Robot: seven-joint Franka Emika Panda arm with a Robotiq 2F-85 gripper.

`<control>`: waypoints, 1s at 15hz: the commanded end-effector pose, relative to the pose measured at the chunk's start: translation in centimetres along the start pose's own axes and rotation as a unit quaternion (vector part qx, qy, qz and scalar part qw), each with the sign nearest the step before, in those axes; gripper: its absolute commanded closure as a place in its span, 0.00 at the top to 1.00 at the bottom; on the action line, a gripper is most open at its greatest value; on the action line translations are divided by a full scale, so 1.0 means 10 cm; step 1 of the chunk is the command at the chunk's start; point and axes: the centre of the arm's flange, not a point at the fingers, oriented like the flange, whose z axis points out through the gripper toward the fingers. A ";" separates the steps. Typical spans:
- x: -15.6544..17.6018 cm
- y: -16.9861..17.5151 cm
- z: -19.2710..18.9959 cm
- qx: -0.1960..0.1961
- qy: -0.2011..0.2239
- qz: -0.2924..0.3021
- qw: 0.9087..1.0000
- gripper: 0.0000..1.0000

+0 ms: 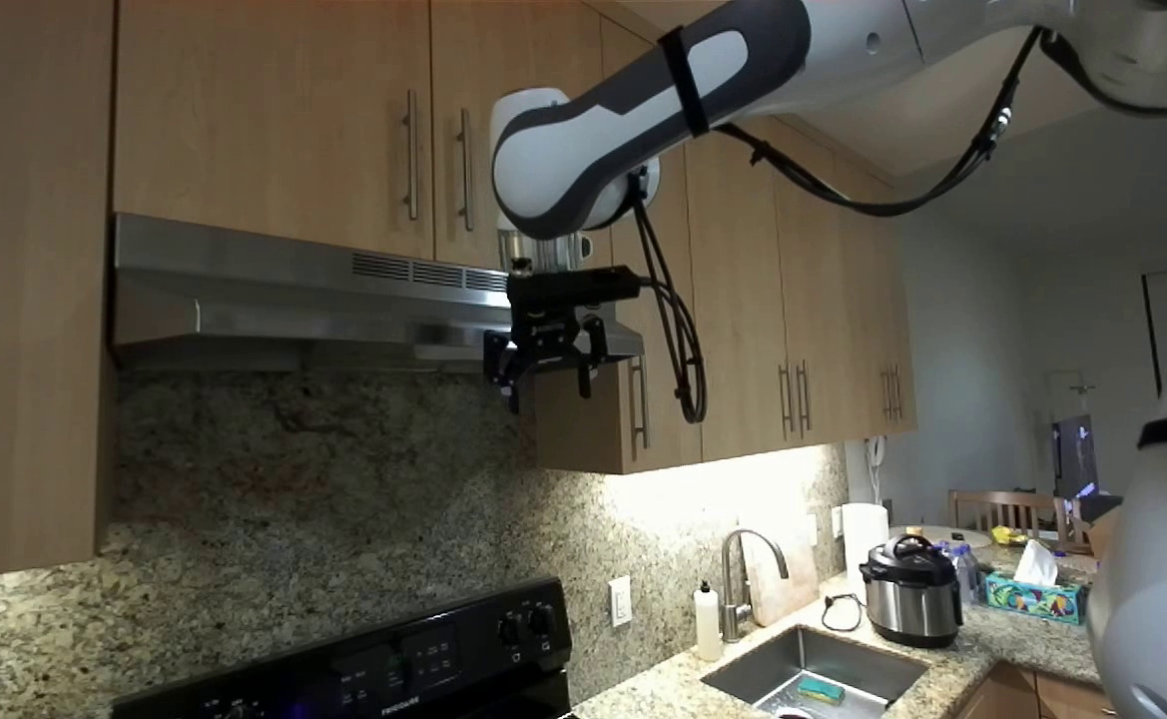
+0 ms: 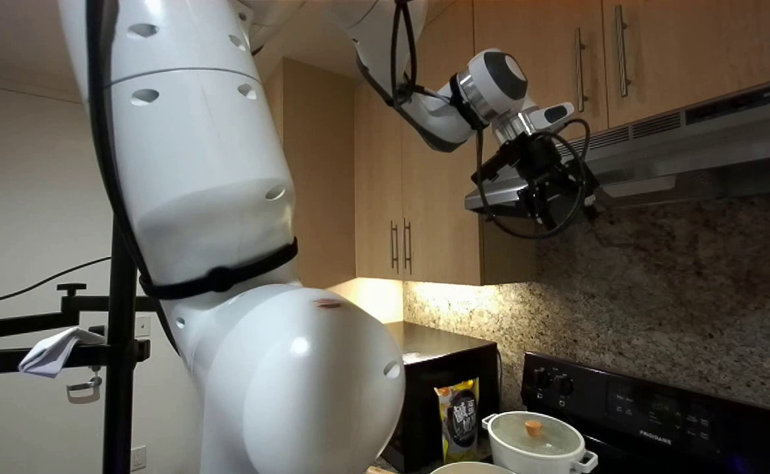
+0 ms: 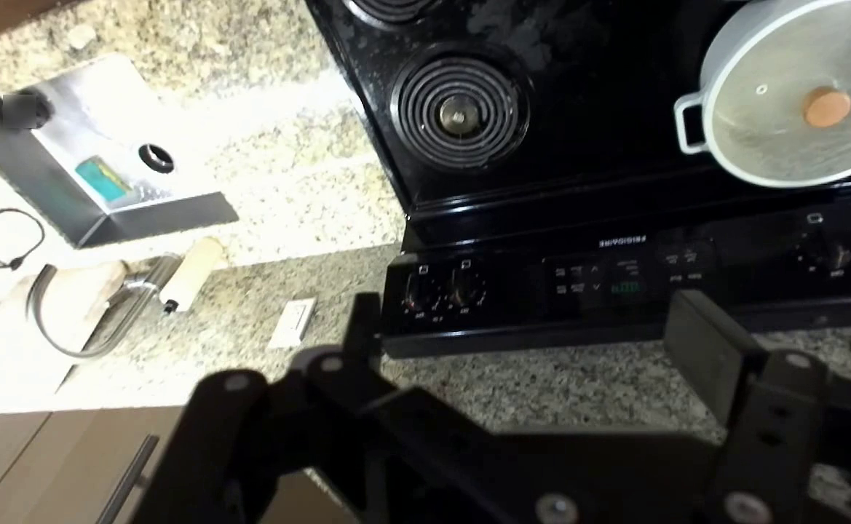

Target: Turn on the light above the stove

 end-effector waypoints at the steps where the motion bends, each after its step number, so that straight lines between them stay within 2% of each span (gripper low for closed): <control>1: 0.08 0.22 -0.26 -0.019 0.062 0.014 0.998 1.00; 3: 0.12 0.32 -0.36 -0.022 0.077 0.017 0.997 1.00; 4: 0.12 0.23 -0.30 -0.015 0.055 0.008 0.998 1.00; 12: 0.13 0.30 -0.38 -0.016 0.064 0.014 0.998 1.00; 15: 0.22 0.29 -0.47 -0.013 0.094 0.003 0.995 1.00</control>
